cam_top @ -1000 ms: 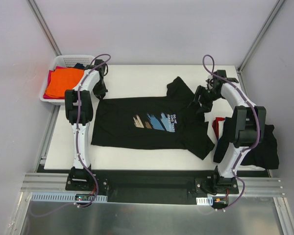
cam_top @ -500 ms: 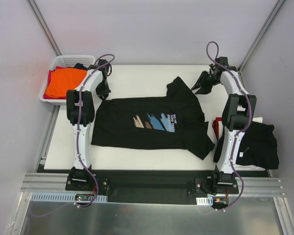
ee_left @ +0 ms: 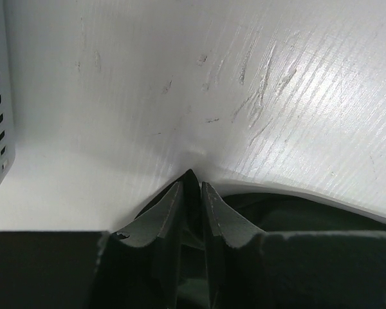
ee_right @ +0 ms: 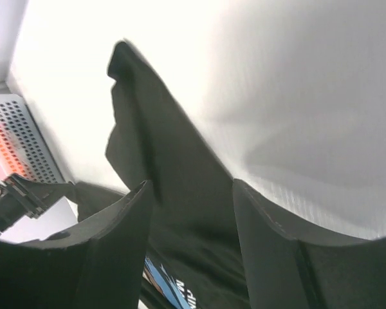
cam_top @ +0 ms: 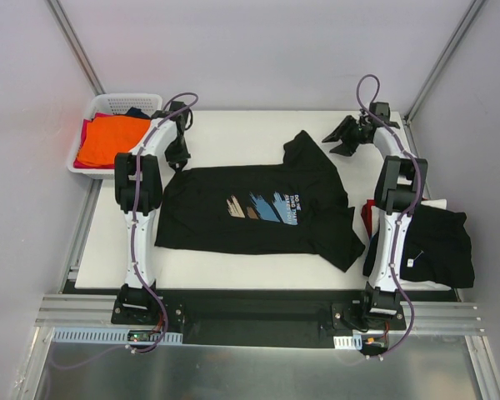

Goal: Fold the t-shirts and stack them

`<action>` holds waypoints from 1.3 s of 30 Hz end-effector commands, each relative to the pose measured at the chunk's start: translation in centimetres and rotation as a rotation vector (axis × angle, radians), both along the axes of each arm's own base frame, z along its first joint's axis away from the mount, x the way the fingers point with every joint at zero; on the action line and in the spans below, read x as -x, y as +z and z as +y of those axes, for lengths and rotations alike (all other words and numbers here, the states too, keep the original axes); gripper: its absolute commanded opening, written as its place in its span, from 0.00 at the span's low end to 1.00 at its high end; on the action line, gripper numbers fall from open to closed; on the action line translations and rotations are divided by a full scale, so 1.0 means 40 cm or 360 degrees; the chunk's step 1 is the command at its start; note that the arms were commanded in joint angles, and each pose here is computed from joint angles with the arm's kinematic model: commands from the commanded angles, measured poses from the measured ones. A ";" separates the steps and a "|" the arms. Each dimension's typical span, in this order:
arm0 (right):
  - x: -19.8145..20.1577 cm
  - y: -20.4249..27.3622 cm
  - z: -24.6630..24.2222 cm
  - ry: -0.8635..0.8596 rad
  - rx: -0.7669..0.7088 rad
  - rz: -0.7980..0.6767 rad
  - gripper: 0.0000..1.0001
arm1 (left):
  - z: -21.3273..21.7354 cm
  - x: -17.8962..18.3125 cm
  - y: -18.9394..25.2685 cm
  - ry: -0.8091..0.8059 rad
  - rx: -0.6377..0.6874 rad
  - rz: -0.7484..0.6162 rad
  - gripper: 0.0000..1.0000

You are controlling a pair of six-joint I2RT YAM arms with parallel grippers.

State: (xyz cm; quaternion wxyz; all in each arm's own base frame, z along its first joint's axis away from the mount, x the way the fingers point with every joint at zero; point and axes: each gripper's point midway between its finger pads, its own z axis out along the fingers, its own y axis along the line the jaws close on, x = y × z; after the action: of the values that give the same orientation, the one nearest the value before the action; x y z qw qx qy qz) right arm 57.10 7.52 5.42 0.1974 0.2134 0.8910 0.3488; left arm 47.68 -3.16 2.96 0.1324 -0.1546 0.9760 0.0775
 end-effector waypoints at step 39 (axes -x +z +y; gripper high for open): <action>0.104 0.156 0.032 0.0167 0.0058 -0.0110 0.42 | -0.193 0.165 0.184 -0.0232 0.0025 -0.0081 0.22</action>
State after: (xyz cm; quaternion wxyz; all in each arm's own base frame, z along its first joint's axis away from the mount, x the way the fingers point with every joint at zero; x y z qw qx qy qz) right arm 48.49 9.78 10.24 0.1705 0.1370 0.9176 0.3319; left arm 41.90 -10.20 7.23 0.1382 -0.0852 0.9839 0.0743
